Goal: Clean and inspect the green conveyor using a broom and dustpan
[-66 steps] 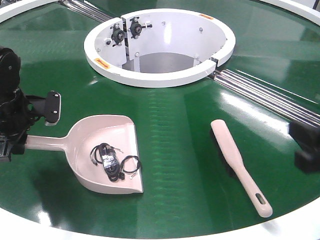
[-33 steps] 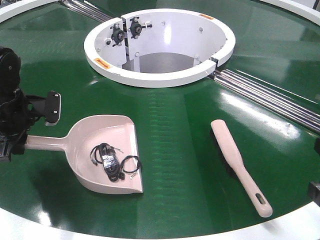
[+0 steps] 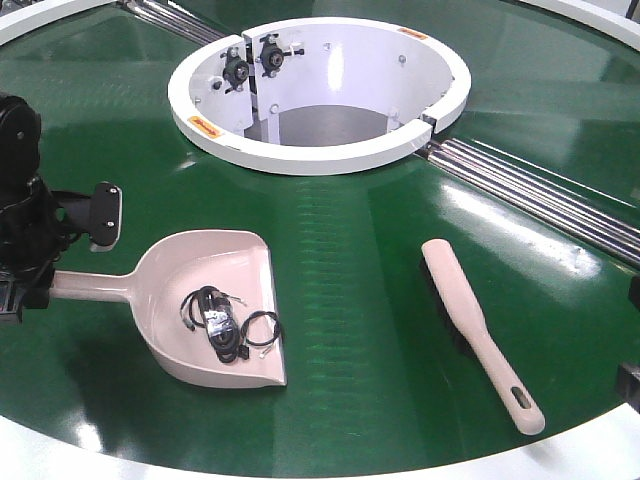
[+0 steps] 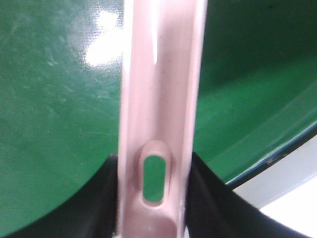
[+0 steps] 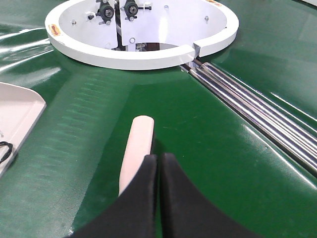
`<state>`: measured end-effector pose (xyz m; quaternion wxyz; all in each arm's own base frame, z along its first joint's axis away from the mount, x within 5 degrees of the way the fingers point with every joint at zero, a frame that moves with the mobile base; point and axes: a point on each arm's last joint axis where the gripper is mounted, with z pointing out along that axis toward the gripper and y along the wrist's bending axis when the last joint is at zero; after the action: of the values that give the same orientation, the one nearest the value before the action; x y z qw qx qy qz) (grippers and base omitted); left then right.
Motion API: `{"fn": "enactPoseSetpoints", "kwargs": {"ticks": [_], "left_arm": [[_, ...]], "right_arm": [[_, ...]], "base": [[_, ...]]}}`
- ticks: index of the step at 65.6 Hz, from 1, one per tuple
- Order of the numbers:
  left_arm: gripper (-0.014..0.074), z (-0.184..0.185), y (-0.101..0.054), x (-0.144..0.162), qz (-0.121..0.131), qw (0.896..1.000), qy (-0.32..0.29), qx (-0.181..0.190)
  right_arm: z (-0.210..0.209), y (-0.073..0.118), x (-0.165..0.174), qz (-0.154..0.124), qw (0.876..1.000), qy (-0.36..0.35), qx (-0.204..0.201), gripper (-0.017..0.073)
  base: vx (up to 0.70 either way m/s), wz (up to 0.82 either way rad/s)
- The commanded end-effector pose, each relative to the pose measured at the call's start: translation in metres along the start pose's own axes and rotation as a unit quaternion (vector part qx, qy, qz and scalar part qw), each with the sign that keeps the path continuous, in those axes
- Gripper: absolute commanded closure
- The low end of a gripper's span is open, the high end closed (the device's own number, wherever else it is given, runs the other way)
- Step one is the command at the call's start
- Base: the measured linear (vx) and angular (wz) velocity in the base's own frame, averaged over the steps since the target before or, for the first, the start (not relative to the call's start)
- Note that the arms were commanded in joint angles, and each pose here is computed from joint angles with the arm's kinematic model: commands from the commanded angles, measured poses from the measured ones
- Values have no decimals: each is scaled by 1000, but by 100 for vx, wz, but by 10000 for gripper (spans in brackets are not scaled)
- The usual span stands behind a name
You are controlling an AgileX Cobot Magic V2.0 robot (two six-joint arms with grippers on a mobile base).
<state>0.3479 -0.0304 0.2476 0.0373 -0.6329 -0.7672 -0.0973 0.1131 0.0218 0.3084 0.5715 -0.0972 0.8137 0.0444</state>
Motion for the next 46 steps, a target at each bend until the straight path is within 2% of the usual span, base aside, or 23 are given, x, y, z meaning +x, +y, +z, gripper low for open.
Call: {"fn": "enactPoseSetpoints", "kwargs": {"ticks": [1,46], "left_arm": [[600,-26,-3,4,-15,999,-12,-27],[594,-26,-3,4,-15,999,-12,-29]], "right_arm": [[-4,-2,-15,-5,999,-49,8,567],[-4,-2,-15,-5,999,-49,8,567]], "base": [[0,0],[0,0]]}}
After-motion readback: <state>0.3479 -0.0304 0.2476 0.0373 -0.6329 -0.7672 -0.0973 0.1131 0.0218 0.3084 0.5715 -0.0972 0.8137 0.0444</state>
